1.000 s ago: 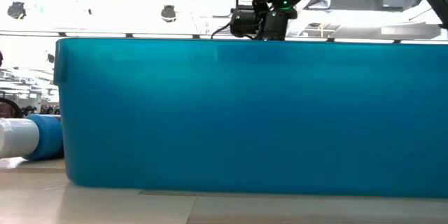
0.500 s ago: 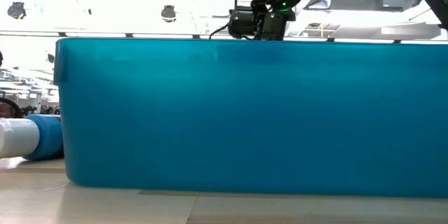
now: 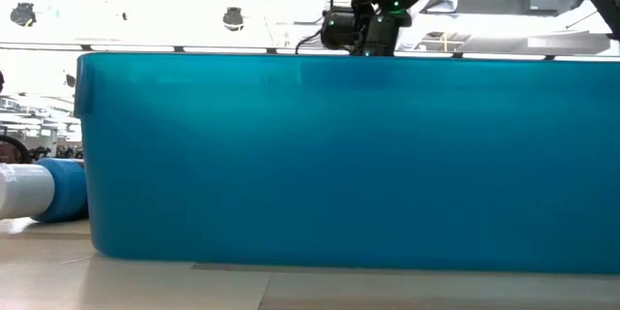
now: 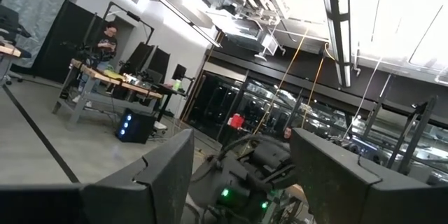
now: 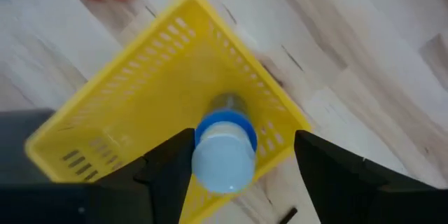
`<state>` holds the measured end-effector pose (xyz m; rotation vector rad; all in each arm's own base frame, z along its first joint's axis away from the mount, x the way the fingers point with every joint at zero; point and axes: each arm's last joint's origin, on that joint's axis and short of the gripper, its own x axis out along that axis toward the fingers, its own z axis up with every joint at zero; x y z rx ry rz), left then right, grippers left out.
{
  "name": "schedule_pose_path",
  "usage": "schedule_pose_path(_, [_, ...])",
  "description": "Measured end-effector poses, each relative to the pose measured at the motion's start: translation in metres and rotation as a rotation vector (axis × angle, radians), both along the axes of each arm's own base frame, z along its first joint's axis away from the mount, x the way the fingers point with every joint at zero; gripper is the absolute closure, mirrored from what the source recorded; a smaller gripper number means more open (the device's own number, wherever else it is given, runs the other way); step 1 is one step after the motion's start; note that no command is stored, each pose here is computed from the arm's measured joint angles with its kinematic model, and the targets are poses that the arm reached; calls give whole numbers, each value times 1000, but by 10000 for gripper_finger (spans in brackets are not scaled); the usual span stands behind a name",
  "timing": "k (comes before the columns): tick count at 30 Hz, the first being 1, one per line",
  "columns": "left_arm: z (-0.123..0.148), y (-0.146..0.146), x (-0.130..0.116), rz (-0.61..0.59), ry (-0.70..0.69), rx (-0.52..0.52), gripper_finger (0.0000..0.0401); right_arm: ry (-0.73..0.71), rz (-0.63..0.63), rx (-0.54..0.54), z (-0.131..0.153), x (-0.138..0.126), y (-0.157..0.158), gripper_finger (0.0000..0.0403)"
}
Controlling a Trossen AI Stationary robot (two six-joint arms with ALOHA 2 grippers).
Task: Pick & Place Paint Supplies
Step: Put the blue paint bottle into the yellow bin
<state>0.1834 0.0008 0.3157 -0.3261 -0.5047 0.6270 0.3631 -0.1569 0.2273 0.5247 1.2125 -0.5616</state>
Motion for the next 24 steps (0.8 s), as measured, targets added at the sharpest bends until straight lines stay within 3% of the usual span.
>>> schedule_pose_path(11, [-8, 0, 4, 5, 98, 8, 170, -150, 1, -40, 51, -14, 5, 163])
schedule_pose_path(16, [-19, -1, 8, 7, 230, 16, 170, -274, -6, -95, 88, -31, 10, 163])
schedule_pose_path(24, [-42, 1, 9, 55, 371, -104, 170, -436, -32, -175, 137, -62, 14, 163])
